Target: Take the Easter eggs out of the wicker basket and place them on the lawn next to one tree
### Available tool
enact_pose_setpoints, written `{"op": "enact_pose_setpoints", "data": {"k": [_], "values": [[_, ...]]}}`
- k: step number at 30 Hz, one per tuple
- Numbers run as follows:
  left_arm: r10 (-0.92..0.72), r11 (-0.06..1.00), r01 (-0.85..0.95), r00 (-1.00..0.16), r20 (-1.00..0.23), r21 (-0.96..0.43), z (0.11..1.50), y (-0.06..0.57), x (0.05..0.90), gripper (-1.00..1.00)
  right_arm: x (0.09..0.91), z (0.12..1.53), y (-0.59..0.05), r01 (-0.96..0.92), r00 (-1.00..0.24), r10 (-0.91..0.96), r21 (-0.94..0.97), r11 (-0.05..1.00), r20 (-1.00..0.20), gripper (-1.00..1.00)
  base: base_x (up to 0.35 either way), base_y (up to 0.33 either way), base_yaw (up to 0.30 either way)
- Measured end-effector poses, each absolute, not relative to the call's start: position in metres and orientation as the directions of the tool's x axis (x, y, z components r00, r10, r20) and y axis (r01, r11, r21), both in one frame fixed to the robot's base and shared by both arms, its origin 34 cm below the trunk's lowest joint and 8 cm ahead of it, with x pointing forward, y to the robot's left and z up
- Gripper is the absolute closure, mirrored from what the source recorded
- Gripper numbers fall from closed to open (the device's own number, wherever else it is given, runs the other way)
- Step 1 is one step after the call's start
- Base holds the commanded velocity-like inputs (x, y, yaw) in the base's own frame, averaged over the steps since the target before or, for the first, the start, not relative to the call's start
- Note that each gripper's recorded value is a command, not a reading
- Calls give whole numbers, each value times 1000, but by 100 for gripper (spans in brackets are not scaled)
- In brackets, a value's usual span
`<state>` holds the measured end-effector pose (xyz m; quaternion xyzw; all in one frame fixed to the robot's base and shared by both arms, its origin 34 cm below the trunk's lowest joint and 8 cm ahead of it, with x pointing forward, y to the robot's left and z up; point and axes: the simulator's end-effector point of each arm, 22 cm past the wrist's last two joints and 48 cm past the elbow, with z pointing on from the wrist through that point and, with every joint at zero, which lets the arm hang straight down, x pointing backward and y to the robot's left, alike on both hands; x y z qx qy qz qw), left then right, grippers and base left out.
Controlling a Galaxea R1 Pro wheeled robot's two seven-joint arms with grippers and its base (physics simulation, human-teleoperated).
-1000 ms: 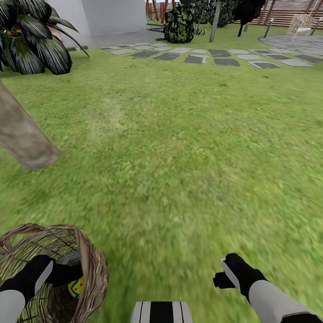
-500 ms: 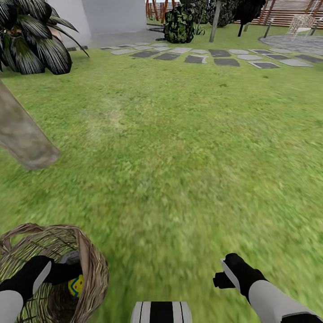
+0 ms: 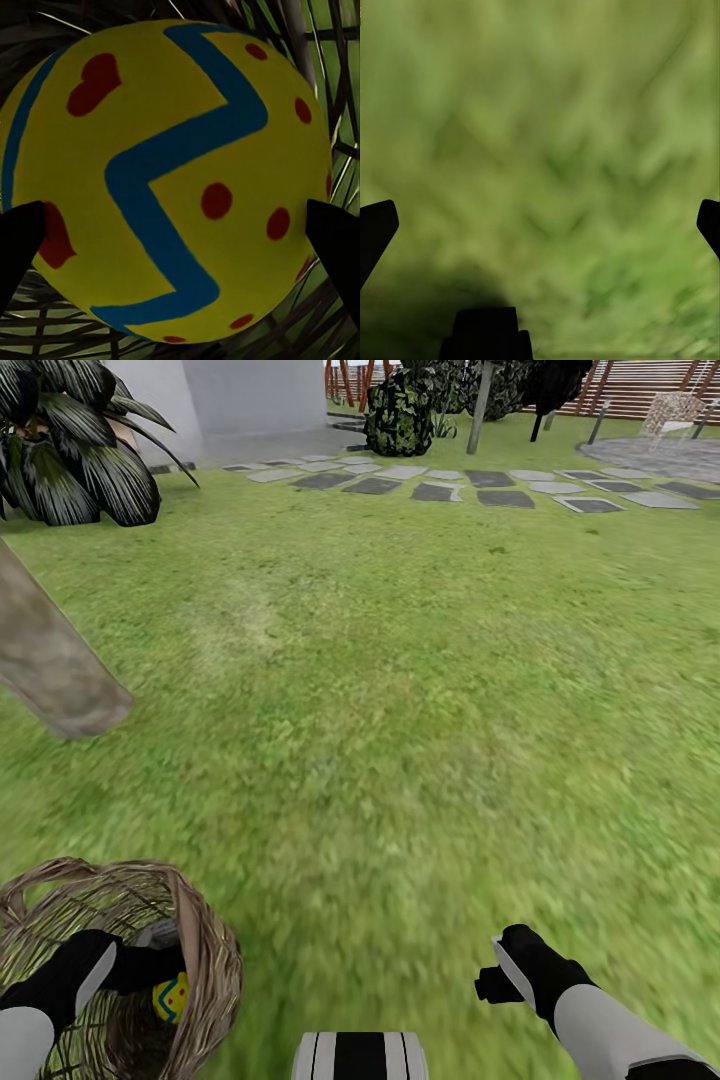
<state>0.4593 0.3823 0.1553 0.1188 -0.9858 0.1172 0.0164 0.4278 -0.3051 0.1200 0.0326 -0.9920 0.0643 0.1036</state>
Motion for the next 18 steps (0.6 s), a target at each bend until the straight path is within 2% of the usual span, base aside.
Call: {"op": "enact_pose_setpoints", "data": {"k": [18], "values": [[-225, 945, -233, -972, 60, -228, 155, 381, 459, 100, 428, 120, -306, -76, -977, -50, -122, 990, 209, -100, 0, 0, 0]]}}
